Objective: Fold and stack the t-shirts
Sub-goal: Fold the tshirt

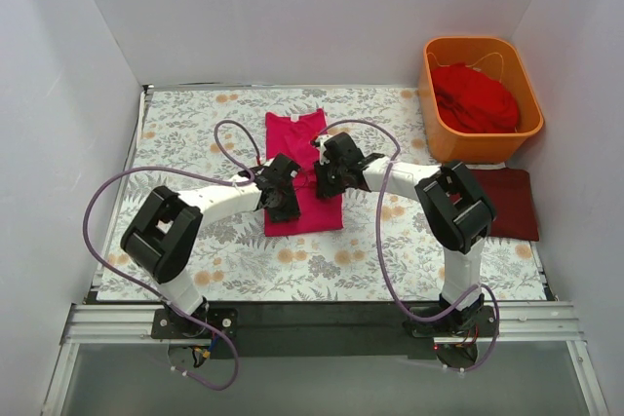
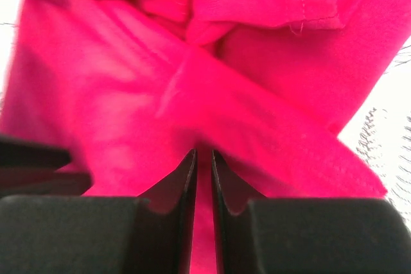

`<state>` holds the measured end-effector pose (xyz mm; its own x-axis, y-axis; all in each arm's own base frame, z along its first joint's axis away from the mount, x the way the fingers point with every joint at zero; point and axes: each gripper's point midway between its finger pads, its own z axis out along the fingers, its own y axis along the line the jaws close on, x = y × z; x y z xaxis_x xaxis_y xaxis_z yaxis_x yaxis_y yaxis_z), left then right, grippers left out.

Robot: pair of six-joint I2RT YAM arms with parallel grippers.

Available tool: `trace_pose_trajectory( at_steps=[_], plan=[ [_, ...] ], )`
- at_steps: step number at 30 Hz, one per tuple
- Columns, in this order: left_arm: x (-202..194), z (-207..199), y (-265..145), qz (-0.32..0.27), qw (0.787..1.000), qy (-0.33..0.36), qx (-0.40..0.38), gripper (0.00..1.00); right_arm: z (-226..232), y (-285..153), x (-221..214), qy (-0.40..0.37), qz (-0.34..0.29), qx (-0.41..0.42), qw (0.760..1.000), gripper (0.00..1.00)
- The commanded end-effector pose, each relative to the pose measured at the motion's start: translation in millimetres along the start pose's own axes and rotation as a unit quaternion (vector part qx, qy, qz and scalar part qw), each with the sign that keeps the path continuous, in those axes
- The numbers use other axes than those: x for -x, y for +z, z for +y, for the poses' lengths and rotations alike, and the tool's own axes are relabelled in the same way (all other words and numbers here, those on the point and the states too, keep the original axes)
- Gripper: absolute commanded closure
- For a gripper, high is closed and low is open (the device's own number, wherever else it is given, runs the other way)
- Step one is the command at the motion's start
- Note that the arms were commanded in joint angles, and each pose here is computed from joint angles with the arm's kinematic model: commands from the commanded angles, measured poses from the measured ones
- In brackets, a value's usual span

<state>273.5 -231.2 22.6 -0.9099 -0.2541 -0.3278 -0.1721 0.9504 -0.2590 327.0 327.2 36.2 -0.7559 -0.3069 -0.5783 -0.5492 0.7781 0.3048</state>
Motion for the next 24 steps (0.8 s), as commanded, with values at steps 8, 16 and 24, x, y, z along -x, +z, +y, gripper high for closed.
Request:
trace_pose_trajectory(
  at_steps=[8,16,24],
  plan=[
    [-40,35,-13,0.047,0.998,0.003,0.031,0.67,-25,17,83,-0.013,-0.089,-0.048,0.995,0.8],
    [-37,40,-42,0.012,1.0,-0.026,0.008,0.67,-3,1,135,-0.034,-0.138,0.005,0.99,0.79],
    [-18,29,-76,-0.044,0.996,-0.072,-0.039,0.64,76,-38,78,-0.063,-0.119,0.166,0.977,0.78]
  ],
)
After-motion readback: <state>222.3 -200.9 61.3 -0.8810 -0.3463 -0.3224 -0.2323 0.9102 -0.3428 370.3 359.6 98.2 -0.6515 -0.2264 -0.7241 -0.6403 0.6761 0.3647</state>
